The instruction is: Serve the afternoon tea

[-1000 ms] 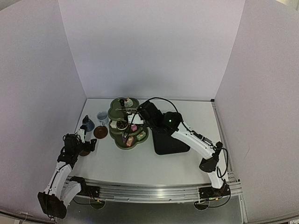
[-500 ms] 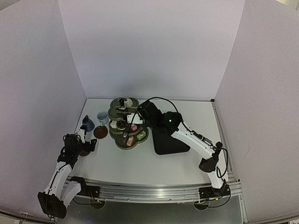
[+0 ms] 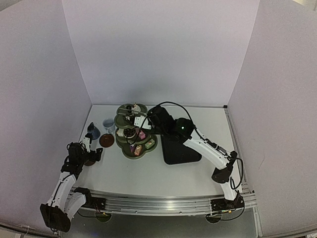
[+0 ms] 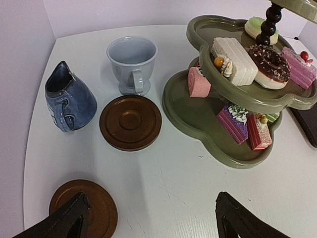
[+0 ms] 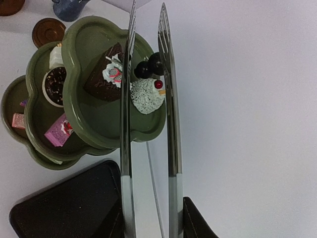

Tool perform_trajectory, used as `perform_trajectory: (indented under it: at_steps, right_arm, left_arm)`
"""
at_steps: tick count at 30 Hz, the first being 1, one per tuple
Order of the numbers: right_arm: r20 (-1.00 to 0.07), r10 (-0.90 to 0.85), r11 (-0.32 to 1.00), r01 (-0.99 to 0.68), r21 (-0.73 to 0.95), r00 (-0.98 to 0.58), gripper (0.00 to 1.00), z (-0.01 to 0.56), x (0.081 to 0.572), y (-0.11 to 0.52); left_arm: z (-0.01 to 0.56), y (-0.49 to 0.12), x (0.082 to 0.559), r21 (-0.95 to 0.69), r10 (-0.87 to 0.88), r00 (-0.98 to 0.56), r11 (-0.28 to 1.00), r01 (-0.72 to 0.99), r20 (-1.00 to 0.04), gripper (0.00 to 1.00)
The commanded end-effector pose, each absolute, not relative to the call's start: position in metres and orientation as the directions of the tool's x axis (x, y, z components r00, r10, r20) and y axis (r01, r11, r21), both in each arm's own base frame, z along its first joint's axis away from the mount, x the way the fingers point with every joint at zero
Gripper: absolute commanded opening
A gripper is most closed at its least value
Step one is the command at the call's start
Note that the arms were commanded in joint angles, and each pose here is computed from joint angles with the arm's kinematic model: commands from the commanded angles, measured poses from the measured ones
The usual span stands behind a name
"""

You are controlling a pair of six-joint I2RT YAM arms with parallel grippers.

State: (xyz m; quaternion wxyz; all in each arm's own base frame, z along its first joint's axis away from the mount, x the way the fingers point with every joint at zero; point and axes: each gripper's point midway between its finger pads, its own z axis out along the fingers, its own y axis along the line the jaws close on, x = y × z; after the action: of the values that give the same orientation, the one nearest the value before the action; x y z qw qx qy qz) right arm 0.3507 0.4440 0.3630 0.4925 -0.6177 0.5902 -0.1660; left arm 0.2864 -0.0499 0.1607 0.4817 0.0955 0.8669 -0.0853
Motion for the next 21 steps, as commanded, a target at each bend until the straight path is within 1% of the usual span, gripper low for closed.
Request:
perform_trajectory:
  at_steps: [1,4,8,10,13,16,19,21]
  right_arm:
    - [-0.714,-0.696,0.568,-0.550,-0.613,0.077,0.32,0.433,0.349,0.396]
    - [-0.804,-0.589,0.720,-0.503,-0.477,-0.080,0.32,0.428,0.364,0.356]
    - [-0.851,-0.472,0.849,-0.379,-0.368,-0.230,0.32,0.413,0.376,0.306]
    - [-0.870,-0.392,0.907,-0.285,-0.310,-0.299,0.31,0.405,0.381,0.276]
    - [-0.867,-0.272,0.961,-0.165,-0.222,-0.418,0.32,0.367,0.386,0.239]
    - [-0.842,-0.201,0.979,-0.078,-0.188,-0.501,0.32,0.328,0.385,0.212]
    - [-0.807,-0.105,0.992,0.000,-0.129,-0.581,0.33,0.285,0.378,0.193]
    - [-0.768,-0.067,0.995,0.019,-0.102,-0.637,0.33,0.254,0.374,0.188]
  left_arm:
    - [0.168,-0.051,0.290,-0.051,0.086,-0.489,0.964,0.260,-0.868,0.88]
    - [0.166,-0.052,0.290,-0.055,0.084,-0.493,0.964,0.261,-0.866,0.88]
    - [0.165,-0.052,0.291,-0.057,0.082,-0.494,0.964,0.260,-0.865,0.88]
    - [0.165,-0.052,0.291,-0.058,0.081,-0.496,0.964,0.259,-0.865,0.88]
    - [0.164,-0.051,0.292,-0.058,0.080,-0.499,0.965,0.255,-0.863,0.88]
    - [0.163,-0.050,0.292,-0.058,0.079,-0.503,0.966,0.252,-0.861,0.88]
    - [0.162,-0.049,0.292,-0.056,0.081,-0.508,0.967,0.249,-0.858,0.88]
    - [0.160,-0.050,0.292,-0.059,0.079,-0.512,0.967,0.248,-0.855,0.88]
